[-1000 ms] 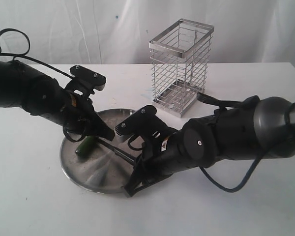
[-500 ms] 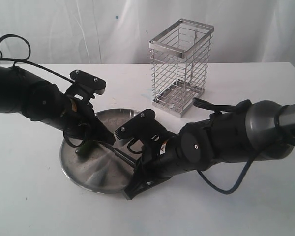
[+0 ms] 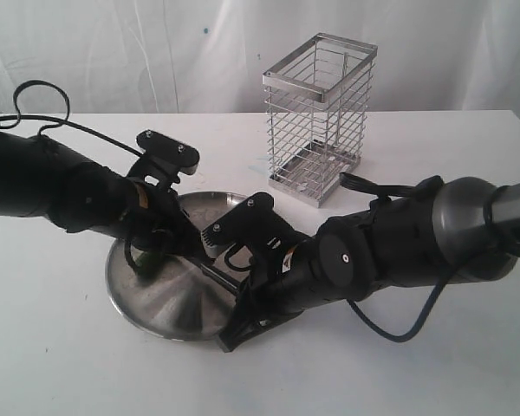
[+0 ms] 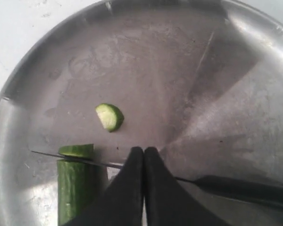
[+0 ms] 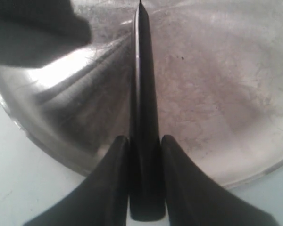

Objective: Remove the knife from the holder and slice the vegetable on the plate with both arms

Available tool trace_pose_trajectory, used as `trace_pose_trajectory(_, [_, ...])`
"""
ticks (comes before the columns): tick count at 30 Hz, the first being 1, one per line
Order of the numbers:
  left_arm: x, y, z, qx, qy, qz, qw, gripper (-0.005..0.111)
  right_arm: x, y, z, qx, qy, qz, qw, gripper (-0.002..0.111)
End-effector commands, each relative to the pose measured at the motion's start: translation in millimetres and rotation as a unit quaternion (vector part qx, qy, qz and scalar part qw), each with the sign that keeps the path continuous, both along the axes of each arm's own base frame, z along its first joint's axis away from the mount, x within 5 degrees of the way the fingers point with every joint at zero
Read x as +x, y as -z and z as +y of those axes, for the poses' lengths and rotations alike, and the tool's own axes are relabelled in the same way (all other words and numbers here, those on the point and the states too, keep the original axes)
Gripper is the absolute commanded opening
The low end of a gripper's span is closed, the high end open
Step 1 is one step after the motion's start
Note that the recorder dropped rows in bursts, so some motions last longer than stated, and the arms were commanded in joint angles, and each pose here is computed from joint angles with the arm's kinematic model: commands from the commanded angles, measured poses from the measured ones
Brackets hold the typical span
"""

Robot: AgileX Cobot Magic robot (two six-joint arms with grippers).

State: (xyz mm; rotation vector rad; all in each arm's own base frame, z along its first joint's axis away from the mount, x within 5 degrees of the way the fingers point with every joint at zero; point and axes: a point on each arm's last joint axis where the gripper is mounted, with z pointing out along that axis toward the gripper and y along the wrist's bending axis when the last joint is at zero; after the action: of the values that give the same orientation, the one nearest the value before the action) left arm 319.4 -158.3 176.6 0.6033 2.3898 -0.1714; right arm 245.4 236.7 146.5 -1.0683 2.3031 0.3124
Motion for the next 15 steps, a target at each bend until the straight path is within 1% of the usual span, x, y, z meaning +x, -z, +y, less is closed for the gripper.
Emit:
trace_pose_trajectory(1, [-0.9, 28.8, -2.3, 0.016, -0.004, 0.045, 0.999, 0.0, 0.7, -1.7, 0.4, 0.002, -0.003, -0.008, 1.0, 0.0])
trace_pose_trajectory(4, [-1.0, 43.3, -2.6, 0.027, -0.004, 0.066, 0.997, 0.0, 0.7, -1.7, 0.4, 0.002, -0.003, -0.008, 1.0, 0.0])
trace_pose_trajectory(6, [-0.6, 44.6, -2.8, 0.027, -0.003, 0.065, 0.997, 0.0, 0.7, -1.7, 0.4, 0.002, -0.003, -0.008, 1.0, 0.0])
trace_pose_trajectory(8, [0.9, 35.5, -3.6, 0.02, -0.001, 0.048, 0.999, 0.0, 0.7, -1.7, 0.4, 0.002, -0.003, -0.008, 1.0, 0.0])
trace_pose_trajectory(15, [1.7, -14.9, -4.0, -0.011, 0.003, -0.019, 1.0, 0.0, 0.7, -1.7, 0.4, 0.002, -0.003, -0.008, 1.0, 0.0])
